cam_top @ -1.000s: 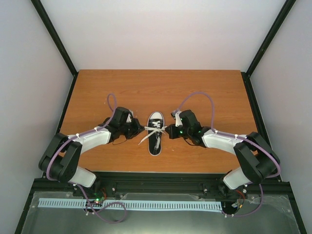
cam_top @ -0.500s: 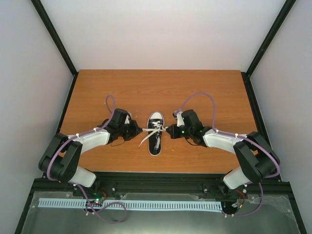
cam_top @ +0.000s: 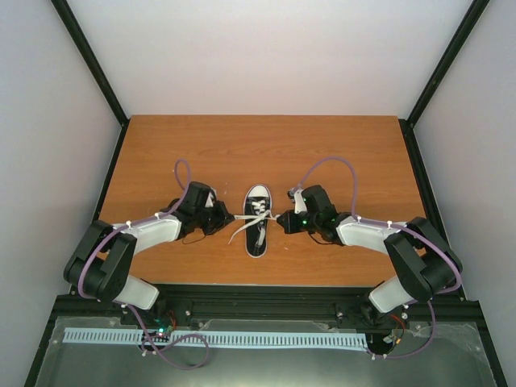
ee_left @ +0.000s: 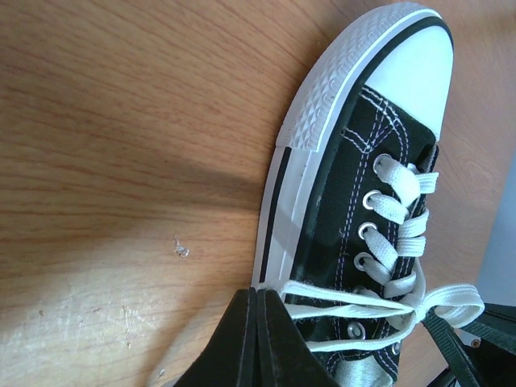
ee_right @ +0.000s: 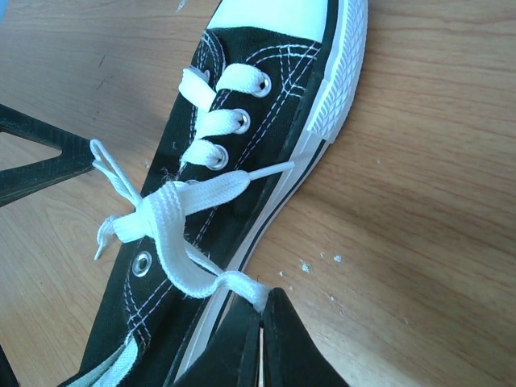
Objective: Tie the shoes
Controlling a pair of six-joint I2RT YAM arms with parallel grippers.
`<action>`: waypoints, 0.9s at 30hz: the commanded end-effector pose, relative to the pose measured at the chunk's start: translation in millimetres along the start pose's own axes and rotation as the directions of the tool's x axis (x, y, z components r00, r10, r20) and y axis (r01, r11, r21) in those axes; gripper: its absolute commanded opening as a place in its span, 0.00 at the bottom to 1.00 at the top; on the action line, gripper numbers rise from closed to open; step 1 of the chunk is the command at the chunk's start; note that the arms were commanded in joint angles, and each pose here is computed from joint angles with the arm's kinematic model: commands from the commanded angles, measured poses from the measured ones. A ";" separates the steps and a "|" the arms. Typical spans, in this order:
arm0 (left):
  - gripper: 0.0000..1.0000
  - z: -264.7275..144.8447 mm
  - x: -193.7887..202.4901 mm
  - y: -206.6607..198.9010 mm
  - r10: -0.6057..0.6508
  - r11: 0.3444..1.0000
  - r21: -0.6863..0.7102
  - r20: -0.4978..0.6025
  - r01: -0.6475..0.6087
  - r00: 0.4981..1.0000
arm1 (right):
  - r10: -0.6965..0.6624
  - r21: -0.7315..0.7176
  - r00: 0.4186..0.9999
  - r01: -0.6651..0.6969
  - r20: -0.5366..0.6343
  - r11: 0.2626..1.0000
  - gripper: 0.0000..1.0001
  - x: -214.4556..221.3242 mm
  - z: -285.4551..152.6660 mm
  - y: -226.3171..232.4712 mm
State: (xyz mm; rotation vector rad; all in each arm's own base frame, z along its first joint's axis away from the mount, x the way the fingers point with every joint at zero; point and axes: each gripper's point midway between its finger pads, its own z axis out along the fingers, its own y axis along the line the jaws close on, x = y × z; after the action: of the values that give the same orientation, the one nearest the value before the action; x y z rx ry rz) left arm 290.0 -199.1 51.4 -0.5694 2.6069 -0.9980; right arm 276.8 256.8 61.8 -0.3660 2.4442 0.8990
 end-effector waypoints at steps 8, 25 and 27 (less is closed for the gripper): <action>0.47 -36.1 -25.6 -25.8 0.205 0.977 0.034 0.147 -0.212 0.968 | -0.065 0.017 0.996 0.064 0.057 0.998 0.57 -13.2 -29.2 5.6; 1.00 -119.3 -124.3 -27.0 0.368 0.927 -0.097 0.422 -0.362 0.828 | 0.012 0.300 0.924 -0.137 0.383 0.944 1.00 -122.0 -156.8 -99.1; 1.00 -142.8 -146.7 10.0 0.253 0.964 -0.060 0.499 -0.258 0.829 | 0.069 0.341 0.877 -0.256 0.476 0.905 1.00 -115.9 -187.6 -137.5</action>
State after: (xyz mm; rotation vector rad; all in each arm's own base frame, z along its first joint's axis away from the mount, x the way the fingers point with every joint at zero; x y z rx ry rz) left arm 350.7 -117.6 172.7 -0.1940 2.2428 -0.6765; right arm 363.5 114.0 182.8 -0.0421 2.1975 0.5647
